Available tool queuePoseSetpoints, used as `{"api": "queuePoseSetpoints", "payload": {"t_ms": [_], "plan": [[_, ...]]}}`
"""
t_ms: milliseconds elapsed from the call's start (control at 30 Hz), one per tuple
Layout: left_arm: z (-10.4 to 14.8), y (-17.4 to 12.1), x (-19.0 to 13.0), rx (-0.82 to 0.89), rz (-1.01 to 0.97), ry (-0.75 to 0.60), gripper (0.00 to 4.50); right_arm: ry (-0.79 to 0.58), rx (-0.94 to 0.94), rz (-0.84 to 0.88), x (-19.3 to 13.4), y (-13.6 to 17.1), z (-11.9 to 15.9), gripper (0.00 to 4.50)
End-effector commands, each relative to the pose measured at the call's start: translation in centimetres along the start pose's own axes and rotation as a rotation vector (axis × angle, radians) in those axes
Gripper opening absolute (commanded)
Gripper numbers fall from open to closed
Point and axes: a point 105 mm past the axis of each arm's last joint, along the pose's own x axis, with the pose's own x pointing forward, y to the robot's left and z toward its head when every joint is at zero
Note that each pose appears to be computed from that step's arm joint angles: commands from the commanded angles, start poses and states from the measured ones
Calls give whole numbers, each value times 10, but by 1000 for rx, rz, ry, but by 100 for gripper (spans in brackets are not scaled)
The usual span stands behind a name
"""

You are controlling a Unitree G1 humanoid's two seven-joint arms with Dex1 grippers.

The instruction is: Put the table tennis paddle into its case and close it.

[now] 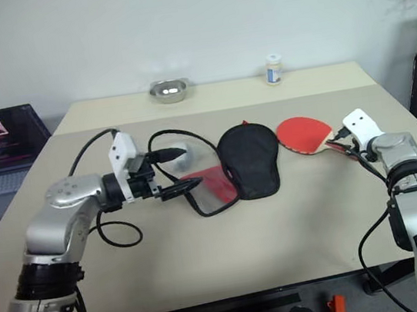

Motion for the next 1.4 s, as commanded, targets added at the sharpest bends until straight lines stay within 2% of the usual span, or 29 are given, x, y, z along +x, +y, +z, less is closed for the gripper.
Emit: {"api": "queuePoseSetpoints", "payload": {"t_ms": [33, 133, 167, 700, 1167, 1400], "plan": [[15, 4, -7, 51, 23, -26, 450, 73, 8, -27, -7, -12, -20, 332], [17, 5, -8, 54, 26, -26, 450, 74, 41, -1, -7, -9, -21, 437], [17, 6, -8, 55, 27, -26, 450, 73, 48, 2, -7, -9, -21, 448], [18, 8, -11, 66, 20, -23, 450, 37, 160, 26, -1, 3, -22, 448], [23, 7, -11, 77, -8, -38, 450, -56, 269, 82, 7, 22, -5, 448], [24, 7, -12, 82, -9, -43, 450, -67, 320, 174, 10, 38, -2, 448]]}}
